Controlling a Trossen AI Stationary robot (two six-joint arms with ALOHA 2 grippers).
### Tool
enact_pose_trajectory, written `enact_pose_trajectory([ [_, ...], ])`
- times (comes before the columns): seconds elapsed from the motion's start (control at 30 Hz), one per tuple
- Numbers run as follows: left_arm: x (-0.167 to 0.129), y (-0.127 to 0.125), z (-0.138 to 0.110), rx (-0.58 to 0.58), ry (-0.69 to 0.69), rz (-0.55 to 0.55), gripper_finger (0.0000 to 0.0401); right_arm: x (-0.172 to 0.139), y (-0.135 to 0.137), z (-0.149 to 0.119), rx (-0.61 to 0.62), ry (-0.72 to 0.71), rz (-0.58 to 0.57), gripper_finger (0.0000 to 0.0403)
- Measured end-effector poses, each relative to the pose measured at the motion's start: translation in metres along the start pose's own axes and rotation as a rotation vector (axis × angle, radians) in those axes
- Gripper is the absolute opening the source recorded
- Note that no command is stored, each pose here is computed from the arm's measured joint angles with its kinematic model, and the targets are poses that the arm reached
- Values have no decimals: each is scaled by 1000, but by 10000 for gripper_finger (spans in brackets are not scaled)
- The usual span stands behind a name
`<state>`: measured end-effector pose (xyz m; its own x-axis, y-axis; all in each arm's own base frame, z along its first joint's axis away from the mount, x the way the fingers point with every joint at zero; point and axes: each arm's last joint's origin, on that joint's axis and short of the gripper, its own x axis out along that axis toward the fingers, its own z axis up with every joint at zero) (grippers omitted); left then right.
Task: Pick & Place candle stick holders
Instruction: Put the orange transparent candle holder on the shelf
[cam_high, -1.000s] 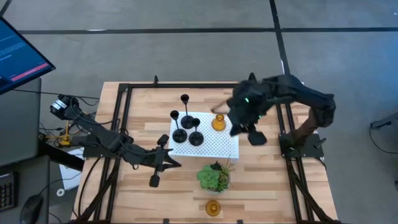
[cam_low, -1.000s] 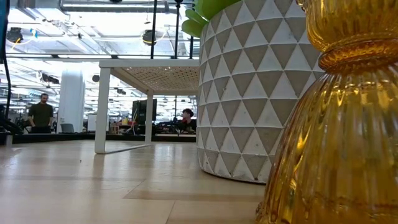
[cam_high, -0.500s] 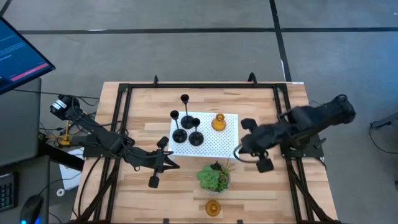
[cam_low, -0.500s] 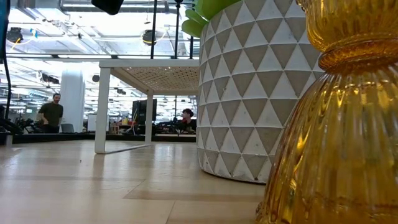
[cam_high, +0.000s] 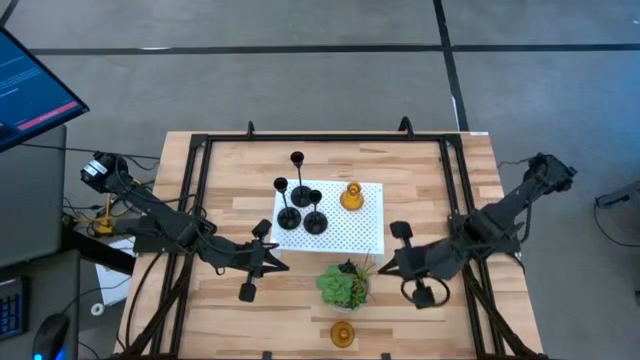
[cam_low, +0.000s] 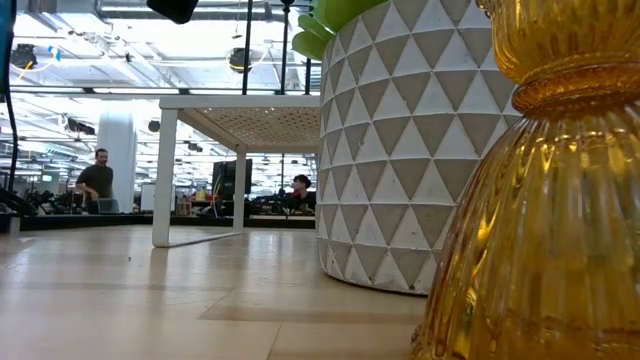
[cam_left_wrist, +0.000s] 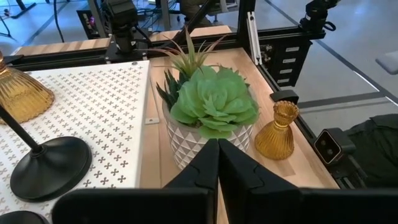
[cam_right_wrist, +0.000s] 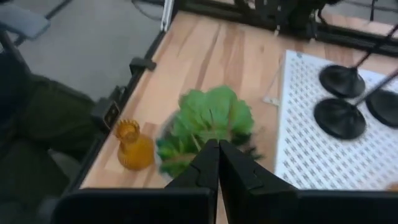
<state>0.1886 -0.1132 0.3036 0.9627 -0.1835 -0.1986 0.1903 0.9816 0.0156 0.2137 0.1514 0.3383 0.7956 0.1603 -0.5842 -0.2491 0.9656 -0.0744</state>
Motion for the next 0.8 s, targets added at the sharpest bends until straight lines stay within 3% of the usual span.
enact_pose_trajectory([
  [0.53, 0, 0, 0, 0, -1, 1, 12, 40, 56, -19, -18, -12, -199, 1],
  [0.8, 0, 0, 0, 11, -1, 1, 12, 65, 67, -22, -10, -29, -224, 1],
])
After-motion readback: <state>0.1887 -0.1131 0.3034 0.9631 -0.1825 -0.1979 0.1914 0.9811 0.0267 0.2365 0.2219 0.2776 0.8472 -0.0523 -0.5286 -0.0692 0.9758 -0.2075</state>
